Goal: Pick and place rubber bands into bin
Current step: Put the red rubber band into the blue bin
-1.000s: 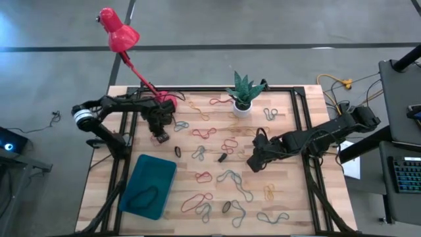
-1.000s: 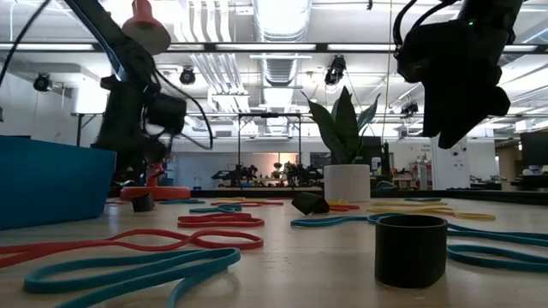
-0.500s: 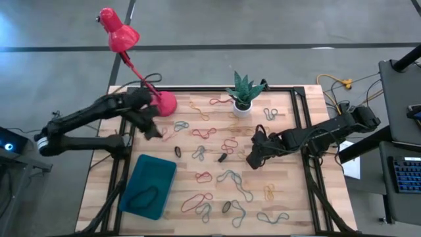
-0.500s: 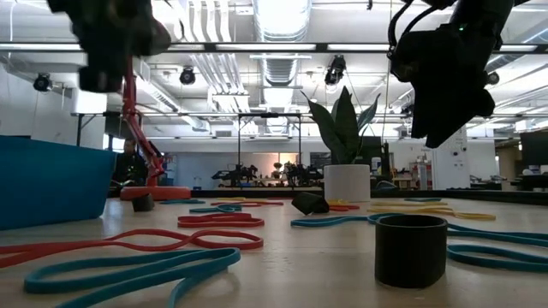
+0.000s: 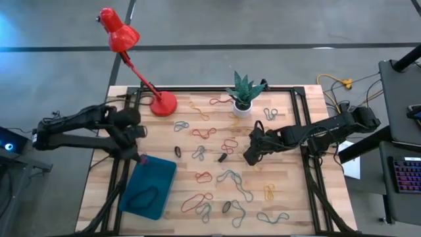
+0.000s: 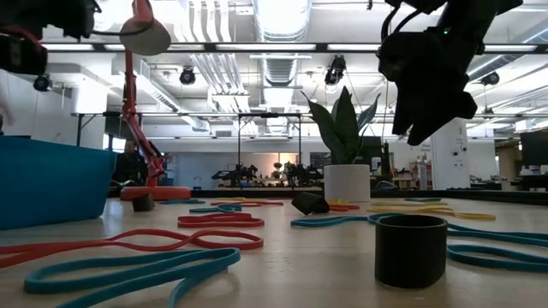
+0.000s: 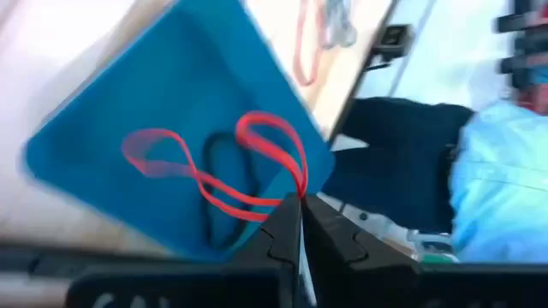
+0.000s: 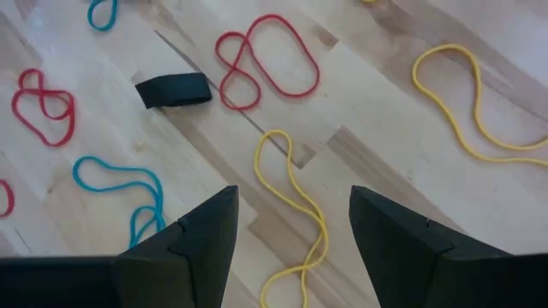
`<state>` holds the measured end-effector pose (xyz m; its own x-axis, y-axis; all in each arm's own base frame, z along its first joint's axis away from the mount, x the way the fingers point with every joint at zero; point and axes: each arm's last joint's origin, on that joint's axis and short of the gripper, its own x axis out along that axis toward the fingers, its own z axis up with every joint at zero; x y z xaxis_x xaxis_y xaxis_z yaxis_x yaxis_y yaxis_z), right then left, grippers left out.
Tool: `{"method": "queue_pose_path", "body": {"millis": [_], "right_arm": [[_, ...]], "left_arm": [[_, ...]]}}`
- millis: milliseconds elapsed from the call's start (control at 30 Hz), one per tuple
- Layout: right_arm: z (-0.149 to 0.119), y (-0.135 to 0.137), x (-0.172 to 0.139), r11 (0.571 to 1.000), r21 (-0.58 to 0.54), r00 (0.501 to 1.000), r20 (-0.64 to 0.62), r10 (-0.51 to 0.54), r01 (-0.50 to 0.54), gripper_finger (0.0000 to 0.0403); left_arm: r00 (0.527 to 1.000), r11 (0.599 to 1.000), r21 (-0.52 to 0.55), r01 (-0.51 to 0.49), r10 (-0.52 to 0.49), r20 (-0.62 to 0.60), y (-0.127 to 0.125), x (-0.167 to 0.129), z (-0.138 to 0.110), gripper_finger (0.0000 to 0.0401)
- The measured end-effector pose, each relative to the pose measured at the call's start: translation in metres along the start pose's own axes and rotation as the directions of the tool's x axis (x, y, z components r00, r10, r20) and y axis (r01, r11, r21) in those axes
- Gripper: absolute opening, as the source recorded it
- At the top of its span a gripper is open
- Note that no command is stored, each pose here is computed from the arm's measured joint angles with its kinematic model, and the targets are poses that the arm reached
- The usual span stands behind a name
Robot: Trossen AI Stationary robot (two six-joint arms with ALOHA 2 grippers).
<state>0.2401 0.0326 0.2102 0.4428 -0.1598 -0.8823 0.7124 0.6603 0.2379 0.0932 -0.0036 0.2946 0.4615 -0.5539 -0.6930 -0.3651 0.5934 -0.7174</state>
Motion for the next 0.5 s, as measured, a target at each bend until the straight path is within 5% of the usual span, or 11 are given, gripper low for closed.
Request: {"method": "queue_pose_path", "body": {"millis": [200,500], "right_arm": [[0.000,0.000,0.000,1.000,0.003,1.000,-0.001,0.000,0.000,0.0209],[0.000,0.000,0.000,1.000,-0.002,1.000,0.000,0.000,0.000,0.0209]], "left_arm": [[0.997,0.985,0.169,0.037,-0.047,0.055,-0.005,0.026,0.010,0.0000],[0.959,0.919,0.275,-0.283,0.272,0.078,0.000,0.071,0.006,0.0000]]}}
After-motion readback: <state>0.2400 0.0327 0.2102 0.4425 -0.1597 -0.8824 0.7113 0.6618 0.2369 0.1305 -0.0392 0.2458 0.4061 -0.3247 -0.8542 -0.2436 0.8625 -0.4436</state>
